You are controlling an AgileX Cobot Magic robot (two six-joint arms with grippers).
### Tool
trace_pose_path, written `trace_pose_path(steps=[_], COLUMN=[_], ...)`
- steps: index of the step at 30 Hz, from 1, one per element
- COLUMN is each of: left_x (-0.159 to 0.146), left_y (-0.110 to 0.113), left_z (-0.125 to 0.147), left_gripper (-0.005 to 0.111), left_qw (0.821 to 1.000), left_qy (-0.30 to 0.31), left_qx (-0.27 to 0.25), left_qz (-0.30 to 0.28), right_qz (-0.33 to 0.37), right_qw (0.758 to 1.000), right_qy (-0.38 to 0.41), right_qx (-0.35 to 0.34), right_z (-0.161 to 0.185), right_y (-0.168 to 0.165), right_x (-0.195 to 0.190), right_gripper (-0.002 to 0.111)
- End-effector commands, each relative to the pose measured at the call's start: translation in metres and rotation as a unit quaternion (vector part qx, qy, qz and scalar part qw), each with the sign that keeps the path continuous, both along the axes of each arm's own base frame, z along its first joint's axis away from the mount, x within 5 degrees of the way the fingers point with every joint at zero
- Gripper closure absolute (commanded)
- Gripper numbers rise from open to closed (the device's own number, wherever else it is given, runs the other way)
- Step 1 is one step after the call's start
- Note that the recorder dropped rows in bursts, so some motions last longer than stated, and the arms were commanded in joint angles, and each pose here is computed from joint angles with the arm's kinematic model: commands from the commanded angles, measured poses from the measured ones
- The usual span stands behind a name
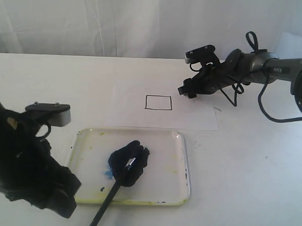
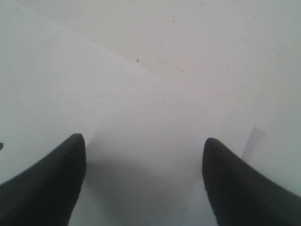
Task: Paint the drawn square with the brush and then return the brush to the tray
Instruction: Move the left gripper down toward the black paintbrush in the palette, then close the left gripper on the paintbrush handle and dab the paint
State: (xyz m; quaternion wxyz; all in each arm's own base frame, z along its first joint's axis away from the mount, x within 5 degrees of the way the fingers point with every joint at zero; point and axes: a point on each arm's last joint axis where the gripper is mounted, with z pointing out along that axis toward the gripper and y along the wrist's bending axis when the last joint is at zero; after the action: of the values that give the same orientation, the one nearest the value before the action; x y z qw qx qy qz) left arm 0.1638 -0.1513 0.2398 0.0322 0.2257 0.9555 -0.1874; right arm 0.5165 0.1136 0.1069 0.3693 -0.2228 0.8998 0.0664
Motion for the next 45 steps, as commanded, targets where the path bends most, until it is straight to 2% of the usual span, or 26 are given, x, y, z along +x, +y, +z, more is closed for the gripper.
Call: trace_pose_path(steps=[1, 7, 14, 17, 26, 33, 38, 45], left_x=[-0.010, -0.014, -0.013, -0.011, -0.004, -0.002, -0.010, -0.015], left_y=[-0.016, -0.026, -0.042, -0.045, -0.055, -0.060, -0.065, -0.058], left_z=[-0.005, -0.025, -0.042, -0.047, -0.069, -0.080, -0.085, -0.094], left_gripper=[0.049, 0.049, 0.035, 0.035, 0.038, 0.050, 0.050, 0.050], left_qw=[1.000, 0.995, 0.994, 0.994, 0.994, 0.993, 0.995, 0.994], left_qy=[0.006, 0.003, -0.001, 0.000, 0.019, 0.020, 0.004, 0.009], left_qx=[0.023, 0.104, 0.106, 0.109, 0.108, 0.109, 0.096, 0.108], left_qz=[-0.012, -0.002, -0.010, -0.008, 0.022, 0.032, 0.019, 0.028], right_qz=[0.004, 0.002, 0.002, 0.001, 0.000, -0.001, -0.002, -0.002], right_qw=[1.000, 1.000, 1.000, 1.000, 1.000, 1.000, 1.000, 1.000], right_qy=[0.004, 0.001, 0.000, -0.001, -0.003, -0.007, -0.009, -0.009], right_qx=[-0.008, -0.008, -0.008, -0.008, -0.008, -0.009, -0.009, -0.009], right_z=[-0.005, -0.005, -0.004, -0.004, -0.004, -0.004, -0.004, -0.004], right_y=[-0.001, -0.001, -0.001, -0.001, -0.001, -0.002, -0.002, -0.002], right_x=[-0.001, 0.000, 0.000, 0.000, 0.000, 0.001, 0.001, 0.001], right_gripper=[0.042, 0.042, 0.042, 0.042, 0.042, 0.042, 0.042, 0.042])
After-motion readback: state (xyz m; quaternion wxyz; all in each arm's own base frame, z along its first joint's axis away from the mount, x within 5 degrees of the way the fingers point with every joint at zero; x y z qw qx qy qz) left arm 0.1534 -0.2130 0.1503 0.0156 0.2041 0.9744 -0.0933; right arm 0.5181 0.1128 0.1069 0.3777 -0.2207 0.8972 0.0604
